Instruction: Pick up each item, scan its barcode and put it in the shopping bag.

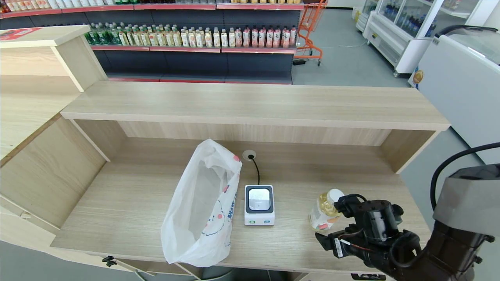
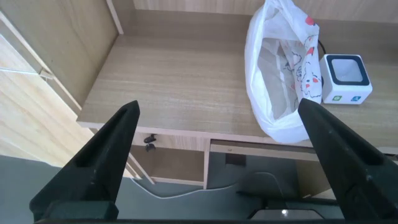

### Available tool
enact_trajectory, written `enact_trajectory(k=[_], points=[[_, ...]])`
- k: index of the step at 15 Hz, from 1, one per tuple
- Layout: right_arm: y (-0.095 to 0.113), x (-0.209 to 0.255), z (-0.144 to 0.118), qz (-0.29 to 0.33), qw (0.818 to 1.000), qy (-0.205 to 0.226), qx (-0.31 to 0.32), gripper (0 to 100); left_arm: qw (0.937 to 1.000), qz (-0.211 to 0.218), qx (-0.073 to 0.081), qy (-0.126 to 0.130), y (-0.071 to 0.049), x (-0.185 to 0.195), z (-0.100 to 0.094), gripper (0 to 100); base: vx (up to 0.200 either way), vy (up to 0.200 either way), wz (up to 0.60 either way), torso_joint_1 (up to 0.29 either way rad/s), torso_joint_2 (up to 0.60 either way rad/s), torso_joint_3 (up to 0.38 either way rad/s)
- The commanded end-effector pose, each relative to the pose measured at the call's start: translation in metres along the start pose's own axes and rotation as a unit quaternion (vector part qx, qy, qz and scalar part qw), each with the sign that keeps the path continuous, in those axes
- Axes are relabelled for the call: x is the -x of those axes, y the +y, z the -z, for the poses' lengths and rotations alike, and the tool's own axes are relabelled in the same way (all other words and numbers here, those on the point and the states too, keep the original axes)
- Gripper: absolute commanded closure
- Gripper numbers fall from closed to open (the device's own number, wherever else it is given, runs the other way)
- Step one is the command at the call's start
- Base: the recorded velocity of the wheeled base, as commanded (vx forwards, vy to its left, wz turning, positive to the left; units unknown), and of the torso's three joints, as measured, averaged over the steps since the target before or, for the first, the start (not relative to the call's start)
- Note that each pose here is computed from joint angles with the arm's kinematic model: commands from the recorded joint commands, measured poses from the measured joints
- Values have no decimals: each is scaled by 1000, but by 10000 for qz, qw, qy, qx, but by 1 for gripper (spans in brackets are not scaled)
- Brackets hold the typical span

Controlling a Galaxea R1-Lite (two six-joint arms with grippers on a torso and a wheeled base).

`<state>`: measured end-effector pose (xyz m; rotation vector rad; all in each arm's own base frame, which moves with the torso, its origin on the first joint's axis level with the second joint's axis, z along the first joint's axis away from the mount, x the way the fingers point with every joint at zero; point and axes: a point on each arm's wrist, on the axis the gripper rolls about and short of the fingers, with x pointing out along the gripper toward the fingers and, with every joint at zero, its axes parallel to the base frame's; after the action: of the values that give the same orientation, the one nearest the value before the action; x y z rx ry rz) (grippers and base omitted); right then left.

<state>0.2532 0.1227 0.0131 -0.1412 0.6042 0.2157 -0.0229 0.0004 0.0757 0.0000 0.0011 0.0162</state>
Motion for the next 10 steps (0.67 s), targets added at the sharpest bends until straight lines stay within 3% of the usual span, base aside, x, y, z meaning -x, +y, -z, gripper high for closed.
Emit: enact_trajectory(k=[1, 10], points=[[2, -15, 0, 154, 9998, -86, 6, 0, 10000, -4, 0, 2, 0, 0, 0, 0, 0, 0, 0, 0, 0, 0], [14, -44, -2, 212, 9955, -910, 171, 0, 10000, -4, 0, 2, 0, 0, 0, 0, 0, 0, 0, 0, 0, 0]])
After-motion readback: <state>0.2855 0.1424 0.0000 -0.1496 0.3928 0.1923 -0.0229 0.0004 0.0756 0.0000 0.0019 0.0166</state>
